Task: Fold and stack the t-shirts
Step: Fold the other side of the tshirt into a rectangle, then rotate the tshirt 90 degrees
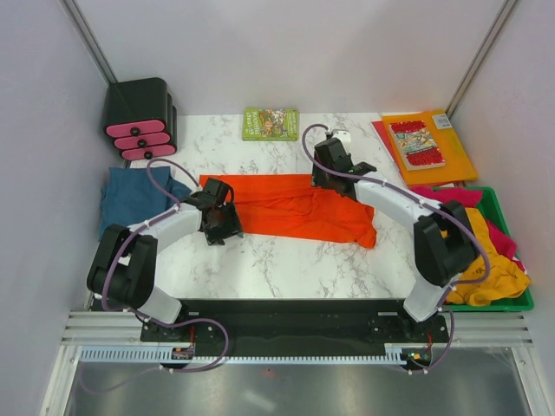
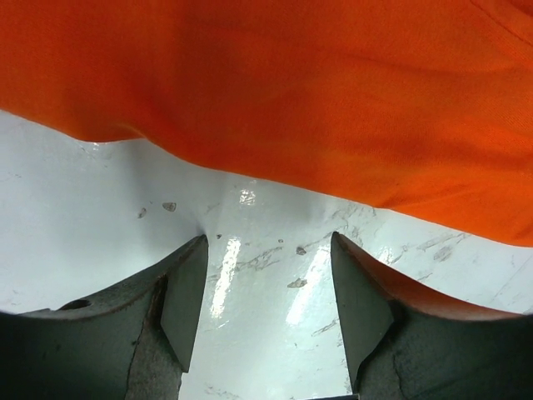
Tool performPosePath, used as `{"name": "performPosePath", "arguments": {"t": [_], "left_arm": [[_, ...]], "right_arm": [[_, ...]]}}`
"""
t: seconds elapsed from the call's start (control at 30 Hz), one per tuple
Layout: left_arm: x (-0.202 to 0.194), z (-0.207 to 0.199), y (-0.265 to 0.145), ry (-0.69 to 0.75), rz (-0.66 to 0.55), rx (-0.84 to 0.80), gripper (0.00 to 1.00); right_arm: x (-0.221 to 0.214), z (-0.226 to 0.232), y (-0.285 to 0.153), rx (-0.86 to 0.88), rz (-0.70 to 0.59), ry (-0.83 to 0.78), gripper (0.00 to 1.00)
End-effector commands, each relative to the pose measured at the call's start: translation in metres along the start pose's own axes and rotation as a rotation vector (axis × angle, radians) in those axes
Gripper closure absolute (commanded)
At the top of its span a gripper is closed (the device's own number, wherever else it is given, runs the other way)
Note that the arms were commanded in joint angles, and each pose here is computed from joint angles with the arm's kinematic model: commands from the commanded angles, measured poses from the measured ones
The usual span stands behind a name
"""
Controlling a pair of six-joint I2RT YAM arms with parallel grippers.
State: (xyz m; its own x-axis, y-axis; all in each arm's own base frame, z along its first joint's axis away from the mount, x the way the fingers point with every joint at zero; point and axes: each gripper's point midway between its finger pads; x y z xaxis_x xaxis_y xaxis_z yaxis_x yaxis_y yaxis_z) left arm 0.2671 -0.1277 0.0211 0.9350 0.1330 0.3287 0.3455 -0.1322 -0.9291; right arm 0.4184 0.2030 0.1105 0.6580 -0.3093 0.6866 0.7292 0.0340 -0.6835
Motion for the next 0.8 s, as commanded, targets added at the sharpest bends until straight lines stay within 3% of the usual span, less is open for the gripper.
{"name": "performPosePath", "arguments": {"t": [0.0,0.07,0.17,0.27,0.43,0.77], "left_arm": [[0.034,-0.008,-0.016,-0.003,-0.125,-0.008,0.33],[0.051,-0.010,-0.023,-0.002,-0.170,0.003,0.33],[0.070,-0.009,-0.023,0.008,-0.178,0.036,0.34],[0.089,-0.001,-0.016,-0.016,-0.162,0.079,0.36],[0.107,0.001,0.003,-0.038,-0.125,0.102,0.37],[0.057,0.022,0.045,-0.033,0.084,0.188,0.44]], "right_arm": [[-0.001,-0.004,-0.039,0.052,-0.024,0.017,0.51],[-0.029,-0.019,-0.037,0.027,0.023,0.029,0.79],[-0.058,-0.041,-0.031,-0.026,0.068,0.054,0.95],[-0.079,-0.052,-0.026,-0.051,0.108,0.073,1.00],[-0.097,-0.061,-0.019,-0.081,0.150,0.084,1.00],[-0.102,-0.084,-0.008,-0.215,0.212,0.132,0.98]]}}
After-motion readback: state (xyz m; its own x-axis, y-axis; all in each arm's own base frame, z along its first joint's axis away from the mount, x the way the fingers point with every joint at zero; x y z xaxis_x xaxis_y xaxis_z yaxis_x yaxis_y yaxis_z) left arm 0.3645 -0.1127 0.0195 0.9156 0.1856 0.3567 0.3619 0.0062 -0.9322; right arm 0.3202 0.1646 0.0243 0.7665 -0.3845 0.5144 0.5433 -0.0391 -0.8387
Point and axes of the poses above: each gripper's point midway between its finger pads, its own y axis out along the fingers, its own z axis along the line the jaws close on, x = y × z, and after that the axes turned 12 degrees about y, right-handed
